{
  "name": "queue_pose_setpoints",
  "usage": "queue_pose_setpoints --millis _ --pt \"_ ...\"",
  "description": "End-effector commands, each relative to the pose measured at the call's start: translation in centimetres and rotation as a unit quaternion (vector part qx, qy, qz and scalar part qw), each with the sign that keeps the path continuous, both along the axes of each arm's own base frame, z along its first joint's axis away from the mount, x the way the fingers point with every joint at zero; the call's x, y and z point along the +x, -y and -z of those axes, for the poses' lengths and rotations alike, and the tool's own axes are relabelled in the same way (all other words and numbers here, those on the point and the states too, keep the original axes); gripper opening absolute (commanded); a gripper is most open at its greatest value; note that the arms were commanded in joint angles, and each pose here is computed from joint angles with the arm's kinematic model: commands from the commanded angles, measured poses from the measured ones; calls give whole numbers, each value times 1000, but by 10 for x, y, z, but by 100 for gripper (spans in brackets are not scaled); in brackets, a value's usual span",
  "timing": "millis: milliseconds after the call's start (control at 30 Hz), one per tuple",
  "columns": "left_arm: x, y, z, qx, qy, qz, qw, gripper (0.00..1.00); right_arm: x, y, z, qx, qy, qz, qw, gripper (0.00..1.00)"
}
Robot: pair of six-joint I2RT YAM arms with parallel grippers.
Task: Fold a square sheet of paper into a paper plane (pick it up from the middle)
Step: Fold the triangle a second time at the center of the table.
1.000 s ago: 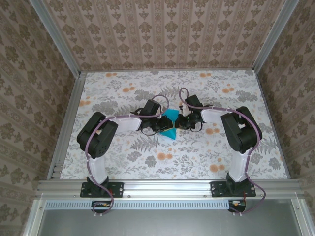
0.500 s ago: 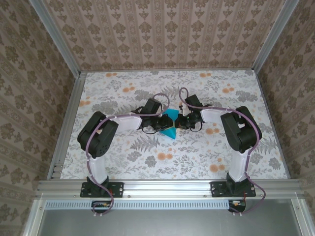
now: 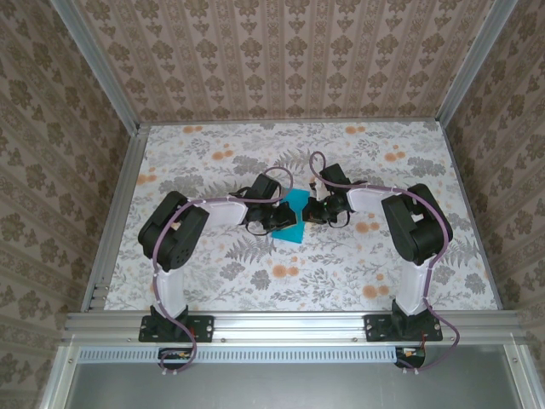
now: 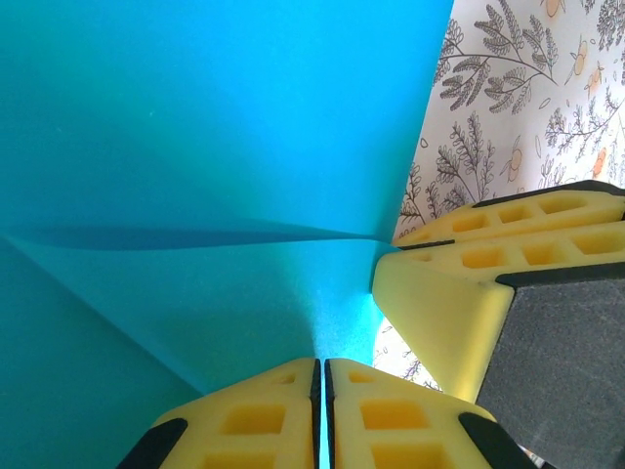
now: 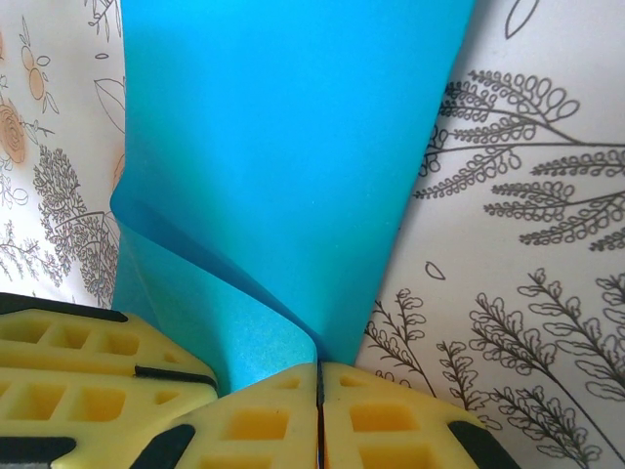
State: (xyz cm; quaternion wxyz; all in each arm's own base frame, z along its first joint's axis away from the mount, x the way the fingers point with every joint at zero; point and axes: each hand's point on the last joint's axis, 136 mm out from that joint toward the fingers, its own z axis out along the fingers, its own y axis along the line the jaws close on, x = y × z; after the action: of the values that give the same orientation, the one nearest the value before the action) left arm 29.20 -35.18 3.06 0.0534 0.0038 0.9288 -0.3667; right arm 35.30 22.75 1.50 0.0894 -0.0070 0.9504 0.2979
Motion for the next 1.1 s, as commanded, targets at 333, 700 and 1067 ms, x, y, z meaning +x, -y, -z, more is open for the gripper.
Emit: queue_pose_setpoints --millis 333,700,1067 --pt "1 -6 1 13 7 1 1000 12 1 -11 -2 23 -4 -17 1000 8" --pt "-1 -10 7 24 3 -3 1000 12 3 -11 0 25 -4 -15 1000 8" --pt "-2 -14 14 37 -5 -7 999 11 4 -8 4 10 -11 -9 1000 10"
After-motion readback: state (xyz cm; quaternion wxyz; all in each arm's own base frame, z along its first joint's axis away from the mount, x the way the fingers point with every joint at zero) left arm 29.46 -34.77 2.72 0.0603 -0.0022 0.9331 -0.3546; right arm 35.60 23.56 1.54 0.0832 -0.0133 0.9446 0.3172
